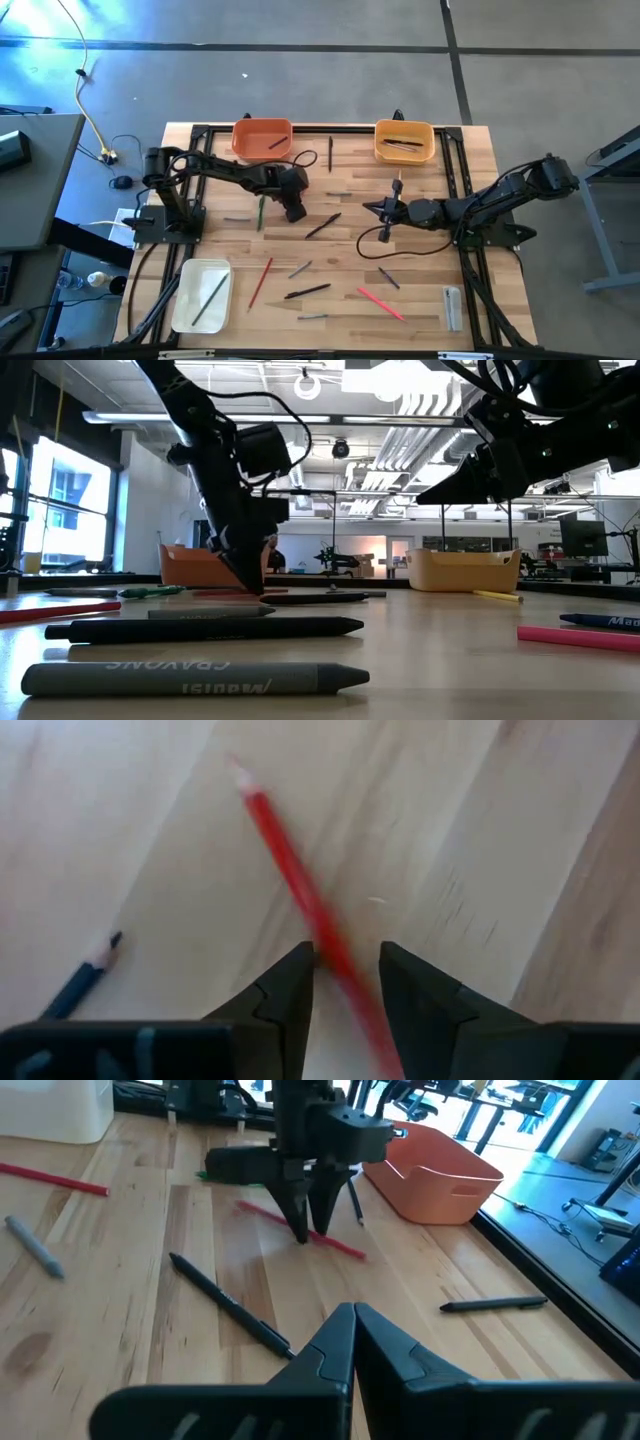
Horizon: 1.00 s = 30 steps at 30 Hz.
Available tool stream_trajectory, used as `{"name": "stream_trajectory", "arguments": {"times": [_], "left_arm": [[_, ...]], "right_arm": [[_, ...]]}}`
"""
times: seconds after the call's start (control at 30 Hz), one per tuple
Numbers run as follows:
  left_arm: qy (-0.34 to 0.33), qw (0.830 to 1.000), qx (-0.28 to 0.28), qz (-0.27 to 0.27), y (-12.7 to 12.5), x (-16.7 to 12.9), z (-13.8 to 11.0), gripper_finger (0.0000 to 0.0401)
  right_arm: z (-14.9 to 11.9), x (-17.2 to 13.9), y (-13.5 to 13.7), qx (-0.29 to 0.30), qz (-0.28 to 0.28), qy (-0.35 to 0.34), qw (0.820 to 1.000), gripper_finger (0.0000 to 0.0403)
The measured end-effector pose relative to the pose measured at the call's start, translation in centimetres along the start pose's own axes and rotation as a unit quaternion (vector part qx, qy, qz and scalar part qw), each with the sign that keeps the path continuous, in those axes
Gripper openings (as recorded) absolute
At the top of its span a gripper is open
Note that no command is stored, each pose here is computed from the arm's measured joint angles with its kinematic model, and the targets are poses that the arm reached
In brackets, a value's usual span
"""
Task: Sort crayons/erasers/pens/pencils in bins
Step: Put the red colored pencil into the white bin
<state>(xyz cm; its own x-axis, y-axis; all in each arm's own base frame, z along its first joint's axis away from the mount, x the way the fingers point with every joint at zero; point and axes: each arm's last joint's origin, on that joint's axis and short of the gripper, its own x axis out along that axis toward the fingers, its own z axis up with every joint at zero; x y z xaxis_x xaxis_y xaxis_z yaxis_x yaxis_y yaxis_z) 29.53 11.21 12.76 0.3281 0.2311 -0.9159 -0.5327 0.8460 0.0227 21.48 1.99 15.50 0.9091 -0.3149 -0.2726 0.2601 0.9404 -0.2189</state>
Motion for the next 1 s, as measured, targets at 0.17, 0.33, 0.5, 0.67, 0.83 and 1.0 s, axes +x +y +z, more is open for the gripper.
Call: {"name": "stream_trajectory", "arguments": {"times": [0.17,0.33,0.5,0.67,0.83,1.0], "left_arm": [[0.01,1.0,0.019,0.006,0.1,-0.1,-0.2,0.0087],[0.023,0.998,0.062,0.007,0.1,-0.1,-0.4,0.0057],[0.031,0.992,0.125,0.005,0.0,-0.2,-0.6,0.0029],[0.035,0.983,0.178,0.004,-0.8,-0.3,-0.8,0.0019],[0.038,0.982,0.186,0.016,-1.2,-0.4,-0.9,0.0015],[0.071,0.98,0.186,0.012,-1.2,-1.1,-0.4,0.0003]], "right_arm": [[0.0,0.0,0.0,-0.001,0.0,0.002,1.0,0.0],[0.0,0.0,0.0,-0.001,0.001,0.002,1.0,0.0],[0.0,0.0,0.0,-0.001,0.002,0.002,1.0,0.0],[0.0,0.0,0.0,-0.001,0.002,0.002,1.0,0.0],[-0.1,0.0,0.0,-0.001,0.002,0.002,1.0,0.0],[-0.1,0.0,0.0,-0.003,0.002,0.005,1.0,0.0]]}}
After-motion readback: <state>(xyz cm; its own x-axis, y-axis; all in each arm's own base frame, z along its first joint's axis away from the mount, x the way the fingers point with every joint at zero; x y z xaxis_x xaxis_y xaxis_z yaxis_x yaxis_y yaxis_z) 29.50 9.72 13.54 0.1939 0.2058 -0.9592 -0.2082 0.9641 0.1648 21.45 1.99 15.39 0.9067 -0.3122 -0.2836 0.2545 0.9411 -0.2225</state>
